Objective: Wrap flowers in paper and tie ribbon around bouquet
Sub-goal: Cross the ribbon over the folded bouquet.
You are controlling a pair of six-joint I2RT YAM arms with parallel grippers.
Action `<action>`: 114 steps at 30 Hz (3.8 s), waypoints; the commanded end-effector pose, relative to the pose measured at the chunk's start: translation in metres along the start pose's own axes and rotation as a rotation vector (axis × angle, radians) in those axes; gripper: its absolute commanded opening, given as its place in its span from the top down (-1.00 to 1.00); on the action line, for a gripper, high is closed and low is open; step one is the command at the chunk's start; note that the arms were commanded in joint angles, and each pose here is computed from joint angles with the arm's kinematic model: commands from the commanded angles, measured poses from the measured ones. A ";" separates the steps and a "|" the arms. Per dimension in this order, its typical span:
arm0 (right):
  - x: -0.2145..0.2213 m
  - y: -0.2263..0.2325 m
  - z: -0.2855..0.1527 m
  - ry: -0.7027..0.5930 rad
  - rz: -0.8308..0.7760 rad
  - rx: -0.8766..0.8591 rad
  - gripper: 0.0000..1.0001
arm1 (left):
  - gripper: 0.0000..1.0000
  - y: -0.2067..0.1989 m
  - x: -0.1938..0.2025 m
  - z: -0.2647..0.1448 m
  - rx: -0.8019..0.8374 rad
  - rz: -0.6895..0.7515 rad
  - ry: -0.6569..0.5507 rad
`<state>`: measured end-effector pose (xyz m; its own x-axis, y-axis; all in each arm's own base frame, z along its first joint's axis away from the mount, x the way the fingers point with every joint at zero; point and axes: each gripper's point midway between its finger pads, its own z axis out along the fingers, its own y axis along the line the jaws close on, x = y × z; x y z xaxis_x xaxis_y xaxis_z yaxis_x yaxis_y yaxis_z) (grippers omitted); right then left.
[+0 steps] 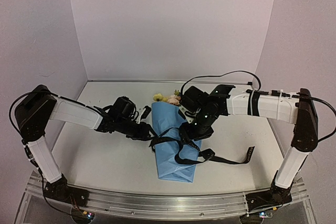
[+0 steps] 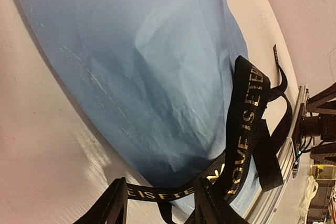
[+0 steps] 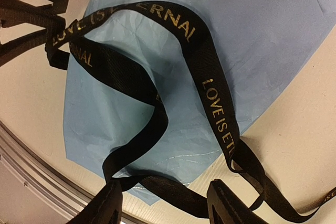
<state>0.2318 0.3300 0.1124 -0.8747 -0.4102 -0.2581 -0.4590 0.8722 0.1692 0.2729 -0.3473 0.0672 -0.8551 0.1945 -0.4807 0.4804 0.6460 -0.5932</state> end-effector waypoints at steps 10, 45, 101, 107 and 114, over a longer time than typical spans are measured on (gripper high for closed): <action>-0.005 0.001 -0.010 -0.020 -0.014 -0.002 -0.16 | 0.07 -0.035 -0.001 0.012 0.080 0.127 0.033; 0.044 -0.099 -0.018 -0.057 0.217 0.148 -0.32 | 1.00 -0.020 -0.039 -0.021 -0.113 0.123 -0.152; 0.094 -0.150 -0.004 -0.051 0.401 0.233 -0.55 | 0.09 -0.026 0.016 0.009 -0.017 0.234 0.067; 0.097 -0.152 -0.005 -0.056 0.401 0.239 -0.55 | 0.03 -0.017 0.002 0.013 -0.093 0.238 0.030; 0.100 -0.156 -0.007 -0.067 0.396 0.250 -0.55 | 0.14 -0.016 -0.007 0.018 -0.110 0.238 0.018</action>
<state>0.2115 0.1555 0.0600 -0.9683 -0.0384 -0.2468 -0.0482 0.9983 0.0337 0.2603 -0.3625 0.0578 -0.7489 0.3722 -0.5483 0.6295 0.6580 -0.4132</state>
